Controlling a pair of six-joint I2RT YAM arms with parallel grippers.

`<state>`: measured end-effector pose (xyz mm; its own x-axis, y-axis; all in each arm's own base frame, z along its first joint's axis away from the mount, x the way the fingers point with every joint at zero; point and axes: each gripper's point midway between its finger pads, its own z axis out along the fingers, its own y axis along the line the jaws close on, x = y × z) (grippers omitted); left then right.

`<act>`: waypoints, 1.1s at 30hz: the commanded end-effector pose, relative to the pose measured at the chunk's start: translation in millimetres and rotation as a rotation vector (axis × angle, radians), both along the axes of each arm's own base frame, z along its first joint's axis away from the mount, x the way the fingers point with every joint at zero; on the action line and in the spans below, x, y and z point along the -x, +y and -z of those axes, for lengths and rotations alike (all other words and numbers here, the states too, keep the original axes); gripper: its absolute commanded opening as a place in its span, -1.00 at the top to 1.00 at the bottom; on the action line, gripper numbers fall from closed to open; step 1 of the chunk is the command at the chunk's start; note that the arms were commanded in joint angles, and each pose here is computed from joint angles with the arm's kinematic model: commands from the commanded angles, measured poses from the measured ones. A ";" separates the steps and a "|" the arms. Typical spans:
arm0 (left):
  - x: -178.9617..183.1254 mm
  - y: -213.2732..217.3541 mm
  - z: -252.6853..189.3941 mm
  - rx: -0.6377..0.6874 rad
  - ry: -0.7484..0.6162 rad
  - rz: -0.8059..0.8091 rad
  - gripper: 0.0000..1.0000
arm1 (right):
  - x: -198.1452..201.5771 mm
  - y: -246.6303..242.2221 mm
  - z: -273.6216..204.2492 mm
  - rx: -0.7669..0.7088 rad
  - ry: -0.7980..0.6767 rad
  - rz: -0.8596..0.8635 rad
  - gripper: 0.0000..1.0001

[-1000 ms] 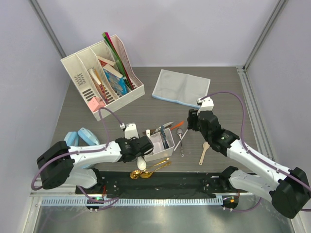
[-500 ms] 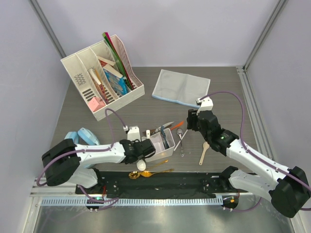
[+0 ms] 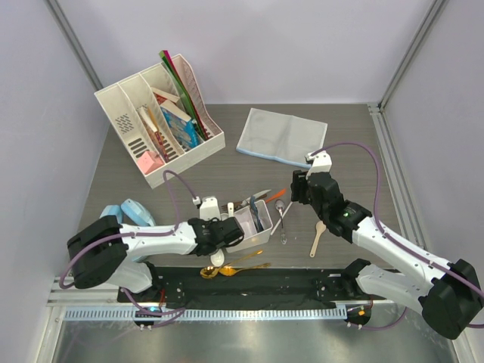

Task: Sort the eating utensils into containers
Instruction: Pick up the spoon from the center of the board, then place the fork in the storage box.

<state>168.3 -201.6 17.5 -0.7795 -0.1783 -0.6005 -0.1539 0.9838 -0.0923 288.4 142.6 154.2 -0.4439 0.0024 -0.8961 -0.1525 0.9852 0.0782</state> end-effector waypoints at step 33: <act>-62.5 -0.5 -172.7 0.135 -0.490 -0.065 1.00 | -5.9 2.6 -15.8 -0.052 -0.049 0.014 -0.23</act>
<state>211.4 -181.7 166.7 -0.4877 -0.2972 -0.8208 -0.1561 0.9548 -0.2529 288.5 142.6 154.3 -0.4440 0.0036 -0.8960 -0.1524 0.9851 0.0795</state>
